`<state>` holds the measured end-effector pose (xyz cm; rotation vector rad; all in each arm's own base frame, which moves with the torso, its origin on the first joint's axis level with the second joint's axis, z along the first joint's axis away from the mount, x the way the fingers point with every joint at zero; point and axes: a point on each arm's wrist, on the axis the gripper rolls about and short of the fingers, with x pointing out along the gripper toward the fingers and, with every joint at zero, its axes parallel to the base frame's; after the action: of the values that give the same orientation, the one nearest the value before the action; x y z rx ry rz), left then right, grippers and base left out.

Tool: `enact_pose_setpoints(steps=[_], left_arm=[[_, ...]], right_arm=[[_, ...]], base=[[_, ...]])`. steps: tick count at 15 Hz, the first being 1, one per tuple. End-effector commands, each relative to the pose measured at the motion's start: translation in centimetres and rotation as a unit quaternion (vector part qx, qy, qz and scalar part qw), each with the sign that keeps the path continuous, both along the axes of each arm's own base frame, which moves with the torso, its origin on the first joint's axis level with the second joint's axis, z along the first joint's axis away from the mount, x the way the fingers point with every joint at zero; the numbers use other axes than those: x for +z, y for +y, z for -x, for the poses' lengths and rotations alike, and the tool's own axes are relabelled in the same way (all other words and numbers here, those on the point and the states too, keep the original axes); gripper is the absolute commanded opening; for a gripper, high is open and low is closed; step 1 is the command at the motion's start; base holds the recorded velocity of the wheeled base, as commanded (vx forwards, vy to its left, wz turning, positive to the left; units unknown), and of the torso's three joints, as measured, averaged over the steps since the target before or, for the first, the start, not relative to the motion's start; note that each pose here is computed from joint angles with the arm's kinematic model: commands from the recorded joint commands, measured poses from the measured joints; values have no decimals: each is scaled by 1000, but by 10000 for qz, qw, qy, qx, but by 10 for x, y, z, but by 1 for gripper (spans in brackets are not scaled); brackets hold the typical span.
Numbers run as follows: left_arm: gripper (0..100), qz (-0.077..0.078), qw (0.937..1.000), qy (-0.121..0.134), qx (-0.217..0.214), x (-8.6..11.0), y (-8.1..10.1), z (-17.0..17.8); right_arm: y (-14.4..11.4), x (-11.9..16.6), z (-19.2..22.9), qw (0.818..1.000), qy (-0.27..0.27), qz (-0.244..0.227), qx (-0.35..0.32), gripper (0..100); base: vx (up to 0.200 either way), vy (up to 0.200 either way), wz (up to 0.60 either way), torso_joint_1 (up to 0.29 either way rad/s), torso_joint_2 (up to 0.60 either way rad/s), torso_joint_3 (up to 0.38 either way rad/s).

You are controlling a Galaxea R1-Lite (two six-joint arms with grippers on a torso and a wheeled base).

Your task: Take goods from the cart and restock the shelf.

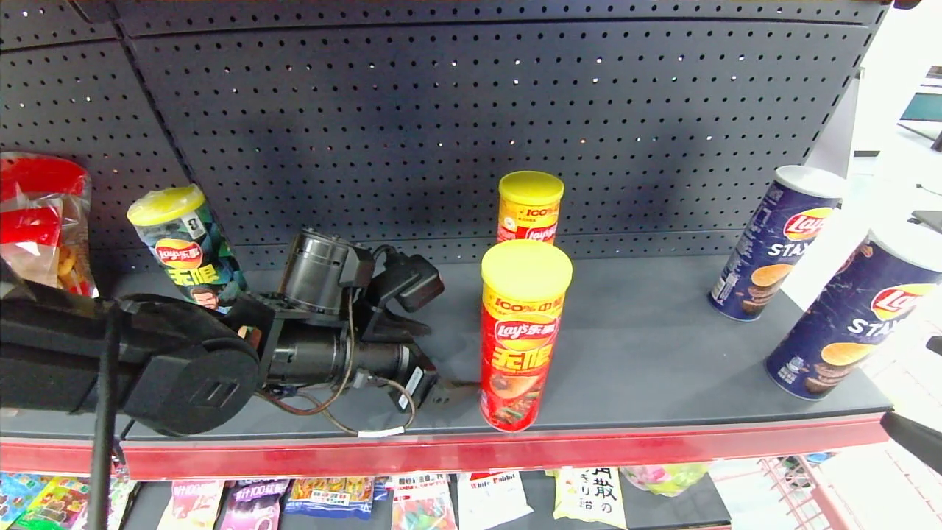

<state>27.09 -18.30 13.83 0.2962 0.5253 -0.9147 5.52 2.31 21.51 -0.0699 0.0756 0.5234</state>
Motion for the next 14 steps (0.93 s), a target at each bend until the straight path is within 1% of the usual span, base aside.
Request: enact_pose_setpoints(steps=[1,5,14], left_arm=[[100,12,10000,-18,-16,0,-2,-2],[100,37,10000,-45,-73,2,-8,-2],[100,37,9999,-53,-97,1,-11,-3]], right_arm=[[0,-1,-1,10000,22,8,4,100],[0,-1,-1,10000,22,8,4,100],[0,0,-1,10000,15,6,4,100]], base=[[0,0,0,0,0,0],[0,0,0,0,0,0],[0,0,0,0,0,0]])
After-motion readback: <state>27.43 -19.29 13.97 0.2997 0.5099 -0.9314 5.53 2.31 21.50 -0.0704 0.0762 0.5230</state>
